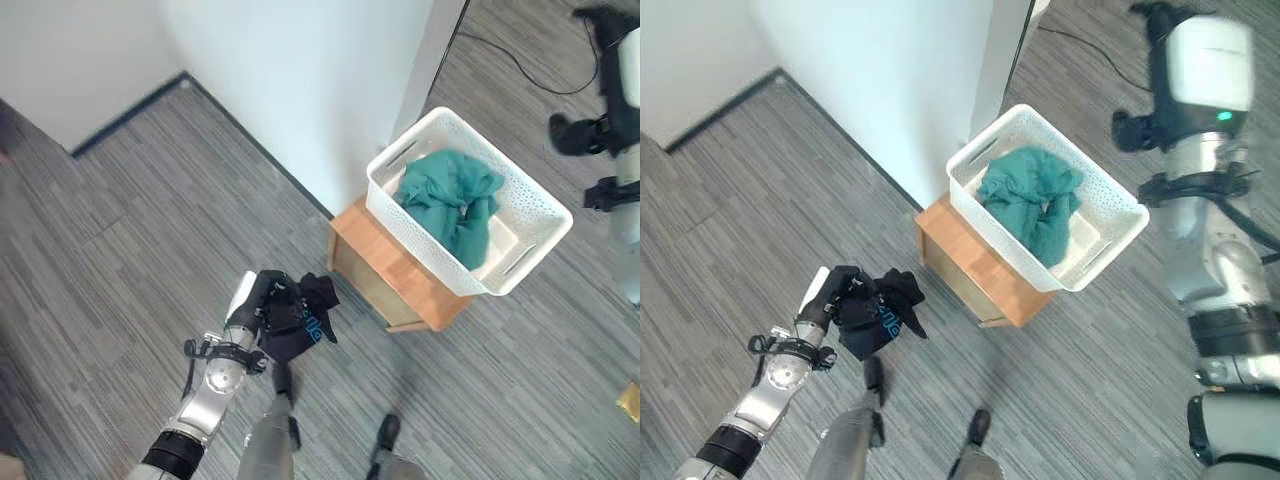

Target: Pick up bed clothes into laundry basket.

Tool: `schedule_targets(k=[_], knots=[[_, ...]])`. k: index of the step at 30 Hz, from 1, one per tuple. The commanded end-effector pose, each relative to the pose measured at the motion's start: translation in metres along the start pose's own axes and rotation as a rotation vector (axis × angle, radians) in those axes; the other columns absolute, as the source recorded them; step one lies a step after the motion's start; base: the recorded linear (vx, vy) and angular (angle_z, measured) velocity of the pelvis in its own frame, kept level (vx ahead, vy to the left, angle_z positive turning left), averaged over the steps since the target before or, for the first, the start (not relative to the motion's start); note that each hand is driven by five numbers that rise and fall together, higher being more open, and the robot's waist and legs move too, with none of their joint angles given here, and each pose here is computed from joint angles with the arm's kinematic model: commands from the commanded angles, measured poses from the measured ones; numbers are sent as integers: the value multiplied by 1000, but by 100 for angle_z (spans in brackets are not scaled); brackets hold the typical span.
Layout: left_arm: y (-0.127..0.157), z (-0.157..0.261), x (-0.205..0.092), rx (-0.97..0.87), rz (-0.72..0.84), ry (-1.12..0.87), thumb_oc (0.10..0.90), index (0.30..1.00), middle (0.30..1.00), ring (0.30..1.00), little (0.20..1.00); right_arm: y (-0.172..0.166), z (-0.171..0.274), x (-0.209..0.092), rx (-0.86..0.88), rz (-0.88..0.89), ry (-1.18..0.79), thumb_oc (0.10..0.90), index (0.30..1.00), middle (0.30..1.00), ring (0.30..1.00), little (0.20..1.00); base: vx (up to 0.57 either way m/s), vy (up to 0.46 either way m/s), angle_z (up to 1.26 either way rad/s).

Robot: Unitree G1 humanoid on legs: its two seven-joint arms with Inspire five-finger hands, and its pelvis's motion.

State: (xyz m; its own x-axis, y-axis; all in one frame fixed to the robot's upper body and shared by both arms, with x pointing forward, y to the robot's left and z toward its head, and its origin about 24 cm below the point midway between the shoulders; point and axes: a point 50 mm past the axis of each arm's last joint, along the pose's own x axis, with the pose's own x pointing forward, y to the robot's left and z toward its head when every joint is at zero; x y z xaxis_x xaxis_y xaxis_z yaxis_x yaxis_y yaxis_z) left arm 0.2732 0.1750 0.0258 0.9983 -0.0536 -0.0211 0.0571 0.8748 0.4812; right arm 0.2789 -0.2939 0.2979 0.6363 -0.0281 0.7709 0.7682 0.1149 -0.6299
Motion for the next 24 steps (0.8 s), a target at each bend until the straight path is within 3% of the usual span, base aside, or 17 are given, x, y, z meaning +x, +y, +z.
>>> schedule_targets(k=[1, 4, 5, 7, 8, 9, 10, 14, 15, 17, 18, 19, 21, 24], knots=[[28, 37, 6, 5, 161, -220, 400, 300, 300, 300, 300, -32, 3, -8, 40, -189, -55, 800, 900, 900, 900, 900, 63, -4, -12], [57, 29, -3, 79, 287, -199, 400, 300, 300, 300, 300, -24, -27, -65, 47, -88, 79, 800, 900, 900, 900, 900, 84, -29, -10], [81, 27, -9, 151, 387, -194, 400, 300, 300, 300, 300, 0, -52, -114, 46, 108, 244, 800, 900, 900, 900, 900, 46, -46, -26], [103, 34, -15, 195, 476, -226, 400, 300, 300, 300, 300, 26, -78, -173, 68, 321, 476, 800, 900, 900, 900, 900, 48, -49, -36], [110, 42, -18, 199, 504, -259, 400, 300, 300, 300, 300, 42, -94, -216, 49, 462, 632, 800, 900, 900, 900, 900, 23, -50, -7], [117, 54, -19, 209, 519, -315, 400, 300, 300, 300, 300, 58, -109, -278, -50, 713, 796, 800, 900, 900, 900, 900, 0, -38, -1], [118, 54, -19, 211, 521, -314, 400, 300, 300, 300, 300, 60, -109, -278, -47, 713, 794, 800, 900, 900, 900, 900, -23, -42, 12], [107, 113, -7, 198, 479, -575, 400, 300, 300, 300, 300, 86, -96, -401, -93, 1181, 1079, 800, 900, 900, 900, 900, -27, -50, 0], [107, 114, -6, 200, 480, -576, 400, 300, 300, 300, 300, 88, -95, -401, -90, 1178, 1079, 800, 900, 900, 900, 900, -8, -45, 11], [95, 154, -5, 137, 453, -756, 400, 300, 300, 300, 300, 79, -66, -474, -12, 1363, 1369, 800, 900, 900, 900, 900, -19, -46, 5], [95, 155, -4, 139, 451, -758, 400, 300, 300, 300, 300, 81, -65, -474, -5, 1360, 1371, 800, 900, 900, 900, 900, -1, -36, 11], [89, 173, -4, 55, 427, -837, 400, 300, 300, 300, 300, 72, -42, -507, 33, 1476, 1505, 800, 900, 900, 900, 900, 2, -24, 10], [80, 191, 0, -68, 370, -895, 400, 300, 300, 300, 300, 60, -16, -536, 41, 1633, 1571, 800, 900, 900, 900, 900, 6, -45, 2], [68, 207, 6, -135, 301, -937, 400, 300, 300, 300, 300, 50, -4, -551, 55, 1679, 1638, 800, 900, 900, 900, 900, 11, -35, 2]])
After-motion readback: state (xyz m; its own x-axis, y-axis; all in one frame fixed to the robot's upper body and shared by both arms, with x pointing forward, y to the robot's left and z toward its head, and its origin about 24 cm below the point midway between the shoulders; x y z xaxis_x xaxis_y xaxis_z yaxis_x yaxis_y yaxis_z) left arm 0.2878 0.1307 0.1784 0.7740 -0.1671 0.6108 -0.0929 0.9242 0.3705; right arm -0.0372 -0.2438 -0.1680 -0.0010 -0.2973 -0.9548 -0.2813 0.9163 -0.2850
